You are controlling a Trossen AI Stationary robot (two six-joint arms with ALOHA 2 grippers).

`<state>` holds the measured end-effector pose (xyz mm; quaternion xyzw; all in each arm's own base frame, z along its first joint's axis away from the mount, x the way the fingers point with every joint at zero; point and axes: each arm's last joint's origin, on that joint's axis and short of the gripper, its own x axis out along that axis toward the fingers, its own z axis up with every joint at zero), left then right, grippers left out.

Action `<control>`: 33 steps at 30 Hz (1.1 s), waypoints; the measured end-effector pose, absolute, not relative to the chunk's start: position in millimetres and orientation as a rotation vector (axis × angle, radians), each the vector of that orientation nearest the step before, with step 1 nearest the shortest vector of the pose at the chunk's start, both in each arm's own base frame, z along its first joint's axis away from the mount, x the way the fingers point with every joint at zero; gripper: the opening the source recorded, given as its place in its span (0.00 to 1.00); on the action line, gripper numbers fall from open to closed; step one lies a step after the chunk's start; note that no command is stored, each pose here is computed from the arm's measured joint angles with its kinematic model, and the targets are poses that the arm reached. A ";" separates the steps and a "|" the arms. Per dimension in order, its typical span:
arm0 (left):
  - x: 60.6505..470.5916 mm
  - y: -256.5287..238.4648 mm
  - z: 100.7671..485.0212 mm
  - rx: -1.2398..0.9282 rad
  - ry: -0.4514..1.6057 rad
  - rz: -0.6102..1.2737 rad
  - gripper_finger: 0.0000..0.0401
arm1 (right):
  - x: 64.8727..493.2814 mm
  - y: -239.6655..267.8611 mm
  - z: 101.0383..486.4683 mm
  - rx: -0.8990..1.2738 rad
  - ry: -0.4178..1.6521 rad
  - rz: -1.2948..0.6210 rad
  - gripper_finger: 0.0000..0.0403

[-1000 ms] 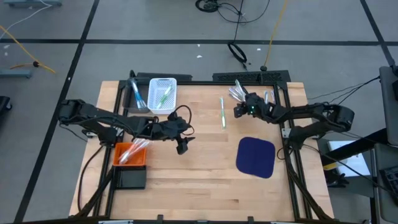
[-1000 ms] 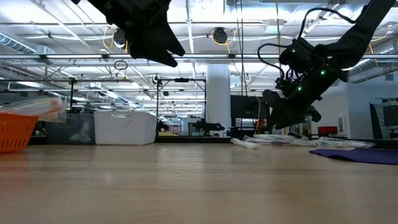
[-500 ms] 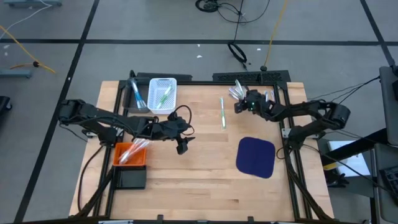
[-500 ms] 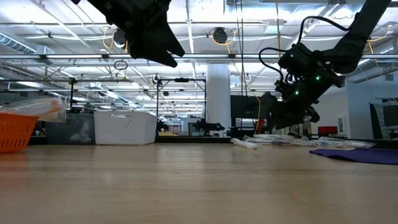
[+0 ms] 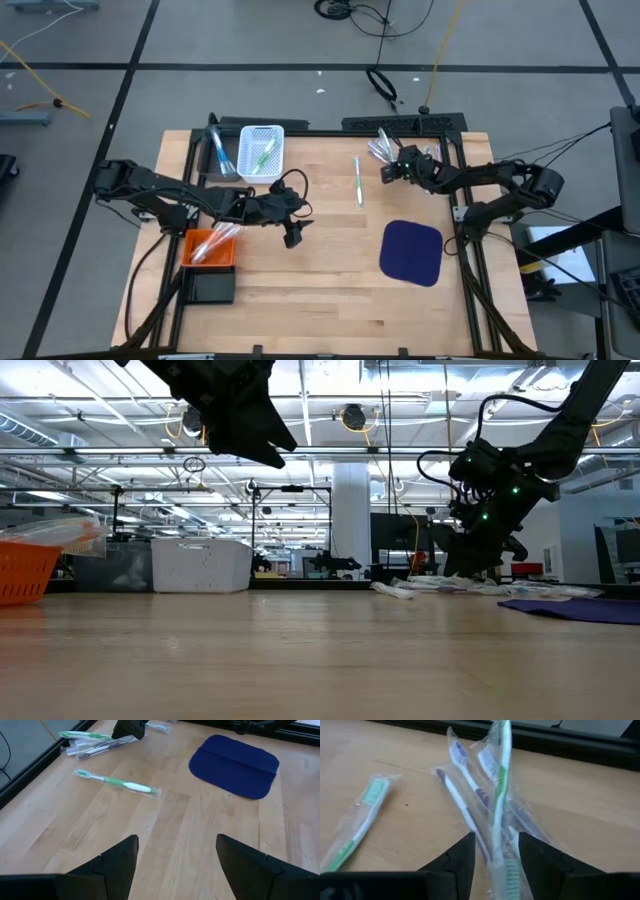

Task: Pick & Place Toothbrushes
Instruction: Put the green toothbrush into the white bin

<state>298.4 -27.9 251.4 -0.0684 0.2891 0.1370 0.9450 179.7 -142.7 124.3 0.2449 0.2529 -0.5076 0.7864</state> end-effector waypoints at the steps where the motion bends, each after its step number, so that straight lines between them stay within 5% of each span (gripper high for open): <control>1: 298.4 -27.9 251.4 -0.139 0.589 0.281 0.68 | 180.0 -142.3 124.2 0.534 0.545 -1.089 0.35; 11: 298.3 -27.9 251.4 -0.138 0.589 0.282 0.68 | 177.4 -140.4 120.7 0.542 0.594 -1.099 0.31; 18: 298.3 -27.9 251.3 -0.138 0.589 0.282 0.68 | 176.2 -139.1 119.0 0.549 0.623 -1.089 0.03; 33: 299.0 -27.9 252.3 -0.141 0.576 0.281 0.68 | 182.6 -138.7 133.4 0.568 0.509 -0.973 0.00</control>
